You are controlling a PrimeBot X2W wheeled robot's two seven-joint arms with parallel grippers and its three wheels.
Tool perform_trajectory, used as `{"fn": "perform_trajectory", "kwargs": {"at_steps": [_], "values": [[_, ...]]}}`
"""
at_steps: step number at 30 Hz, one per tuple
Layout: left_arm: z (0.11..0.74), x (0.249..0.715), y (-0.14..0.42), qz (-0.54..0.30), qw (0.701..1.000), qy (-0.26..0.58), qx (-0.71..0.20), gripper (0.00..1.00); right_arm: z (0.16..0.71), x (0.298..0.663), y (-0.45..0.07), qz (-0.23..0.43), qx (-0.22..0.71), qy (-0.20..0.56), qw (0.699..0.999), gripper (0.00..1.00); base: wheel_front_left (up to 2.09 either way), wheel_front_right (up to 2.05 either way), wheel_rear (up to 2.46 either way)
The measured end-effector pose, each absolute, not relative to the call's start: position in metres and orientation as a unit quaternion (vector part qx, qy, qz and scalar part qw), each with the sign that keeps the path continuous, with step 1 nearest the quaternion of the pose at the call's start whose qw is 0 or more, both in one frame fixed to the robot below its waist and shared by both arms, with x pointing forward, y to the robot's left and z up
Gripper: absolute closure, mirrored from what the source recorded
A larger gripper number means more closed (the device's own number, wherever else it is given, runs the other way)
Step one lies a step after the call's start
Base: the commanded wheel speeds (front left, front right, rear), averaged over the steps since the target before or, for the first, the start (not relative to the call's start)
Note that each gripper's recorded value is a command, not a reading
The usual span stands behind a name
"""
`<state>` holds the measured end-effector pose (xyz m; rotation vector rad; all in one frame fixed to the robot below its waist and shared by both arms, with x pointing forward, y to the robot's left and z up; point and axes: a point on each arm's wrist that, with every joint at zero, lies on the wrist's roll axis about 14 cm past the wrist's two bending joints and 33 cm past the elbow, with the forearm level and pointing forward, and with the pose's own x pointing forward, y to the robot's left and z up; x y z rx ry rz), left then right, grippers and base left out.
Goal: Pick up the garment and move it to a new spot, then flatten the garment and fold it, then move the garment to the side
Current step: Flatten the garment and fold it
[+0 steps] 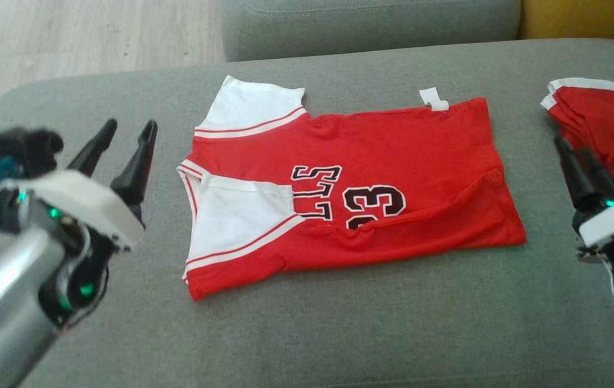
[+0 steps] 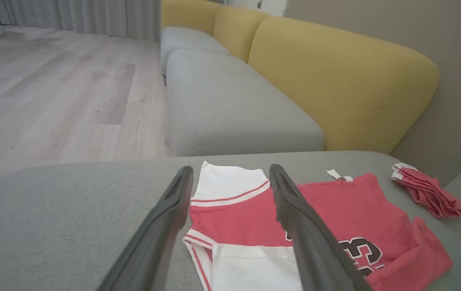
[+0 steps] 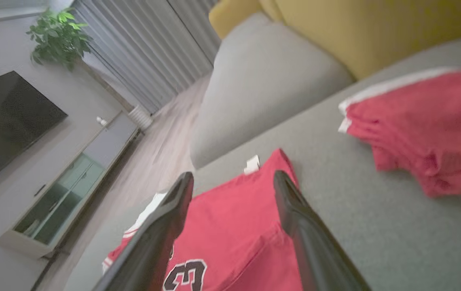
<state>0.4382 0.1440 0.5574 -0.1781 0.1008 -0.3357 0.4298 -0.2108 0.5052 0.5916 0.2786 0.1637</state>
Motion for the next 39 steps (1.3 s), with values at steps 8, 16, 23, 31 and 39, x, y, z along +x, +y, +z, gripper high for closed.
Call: {"fn": "perform_trajectory", "kwargs": {"at_steps": [8,16,23,31,39], "values": [[0.564,0.416,0.163,-0.083,0.994,-0.02,-0.07,0.0,0.526,0.405,-0.225,0.037,0.199,0.0,0.979,0.0,0.0,0.0,0.0],[0.558,0.384,0.161,-0.043,0.996,-0.063,-0.048,0.0,0.489,0.37,-0.22,0.001,0.168,0.018,0.986,0.0,0.0,0.0,0.0],[0.534,0.367,0.154,-0.043,0.996,-0.045,-0.058,0.0,0.473,0.362,-0.215,0.0,0.146,0.042,0.988,0.0,0.0,0.0,0.0],[0.477,0.367,0.155,-0.052,0.996,0.053,-0.058,0.0,0.445,0.383,-0.216,0.01,0.113,0.131,0.985,0.0,0.0,0.0,0.0],[0.412,0.363,0.126,-0.11,0.971,0.204,-0.054,0.0,0.395,0.404,-0.211,0.028,0.055,0.274,0.96,0.0,0.0,0.0,0.0]]}}
